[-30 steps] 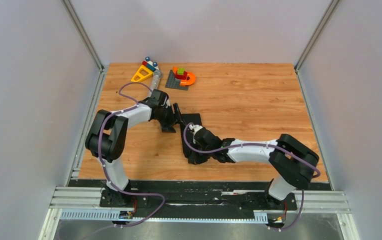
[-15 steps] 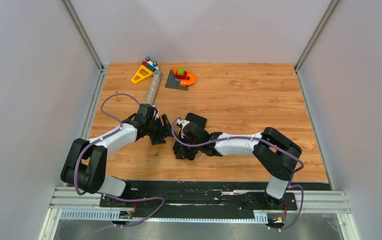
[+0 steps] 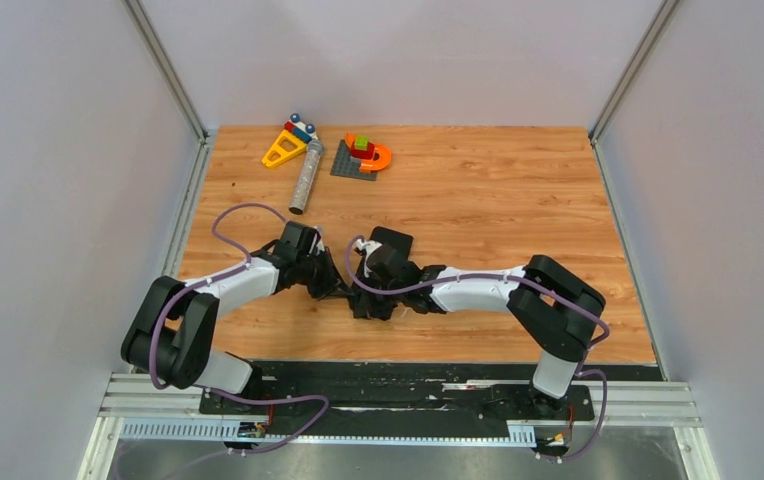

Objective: Sort the hair-cutting tools
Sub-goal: Zip the hairdressing tool bag at the center of the board.

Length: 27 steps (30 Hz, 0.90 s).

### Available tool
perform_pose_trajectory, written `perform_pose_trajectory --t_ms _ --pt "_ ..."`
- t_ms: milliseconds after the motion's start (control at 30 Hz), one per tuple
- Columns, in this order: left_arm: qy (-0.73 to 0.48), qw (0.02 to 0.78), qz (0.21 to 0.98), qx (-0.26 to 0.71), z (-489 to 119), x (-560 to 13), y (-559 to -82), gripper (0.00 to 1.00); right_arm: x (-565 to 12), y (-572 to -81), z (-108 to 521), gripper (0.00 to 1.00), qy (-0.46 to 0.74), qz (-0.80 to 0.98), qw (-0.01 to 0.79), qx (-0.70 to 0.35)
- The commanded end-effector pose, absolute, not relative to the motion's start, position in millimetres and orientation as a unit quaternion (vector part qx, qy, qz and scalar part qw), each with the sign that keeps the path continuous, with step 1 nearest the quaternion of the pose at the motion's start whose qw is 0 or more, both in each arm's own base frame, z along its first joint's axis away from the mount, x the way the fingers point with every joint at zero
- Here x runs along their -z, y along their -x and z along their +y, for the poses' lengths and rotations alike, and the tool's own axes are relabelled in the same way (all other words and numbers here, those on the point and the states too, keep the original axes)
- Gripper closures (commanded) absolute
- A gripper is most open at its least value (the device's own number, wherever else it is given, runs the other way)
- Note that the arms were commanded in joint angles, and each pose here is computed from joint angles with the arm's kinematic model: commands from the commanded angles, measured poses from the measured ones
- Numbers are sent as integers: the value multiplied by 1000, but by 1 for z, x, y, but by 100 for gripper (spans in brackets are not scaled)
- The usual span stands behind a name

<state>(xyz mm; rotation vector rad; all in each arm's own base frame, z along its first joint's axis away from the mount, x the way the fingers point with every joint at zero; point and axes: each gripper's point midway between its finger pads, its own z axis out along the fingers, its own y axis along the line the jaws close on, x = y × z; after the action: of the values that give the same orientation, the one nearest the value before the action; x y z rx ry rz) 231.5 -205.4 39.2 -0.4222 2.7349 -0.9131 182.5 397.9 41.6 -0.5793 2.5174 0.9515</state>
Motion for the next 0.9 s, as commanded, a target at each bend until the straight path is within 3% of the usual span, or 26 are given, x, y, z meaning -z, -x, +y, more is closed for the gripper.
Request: perform_pose_trajectory --t_ms 0,333,533,567,600,667,700,733,767,800,867 --pt "139 127 938 292 -202 -41 -238 100 -54 -180 382 100 193 898 217 -330" --pt "115 122 954 250 -187 -31 -243 100 -20 -166 258 100 90 951 225 -193" --pt "88 136 954 253 -187 -38 -245 100 -44 -176 255 100 58 934 266 -232" --pt "86 139 953 256 -187 -41 -246 100 -51 -179 258 97 59 929 277 -239" --pt "80 148 951 260 -188 -46 -248 99 -58 -183 260 87 61 924 288 -244" --pt "73 168 946 269 -189 -59 -251 84 -73 -192 261 66 67 914 315 -245" --pt "72 174 944 270 -189 -65 -252 67 -81 -197 259 57 66 910 330 -243" --pt "69 195 940 270 -186 -75 -255 43 -89 -202 255 50 63 906 345 -237" --pt "68 202 940 266 -184 -82 -256 32 -97 -208 249 43 57 903 358 -229" --pt "65 231 936 258 -179 -96 -260 15 -105 -215 241 38 46 900 373 -219" --pt "65 272 931 236 -166 -121 -264 3 -122 -232 217 24 12 893 406 -193"
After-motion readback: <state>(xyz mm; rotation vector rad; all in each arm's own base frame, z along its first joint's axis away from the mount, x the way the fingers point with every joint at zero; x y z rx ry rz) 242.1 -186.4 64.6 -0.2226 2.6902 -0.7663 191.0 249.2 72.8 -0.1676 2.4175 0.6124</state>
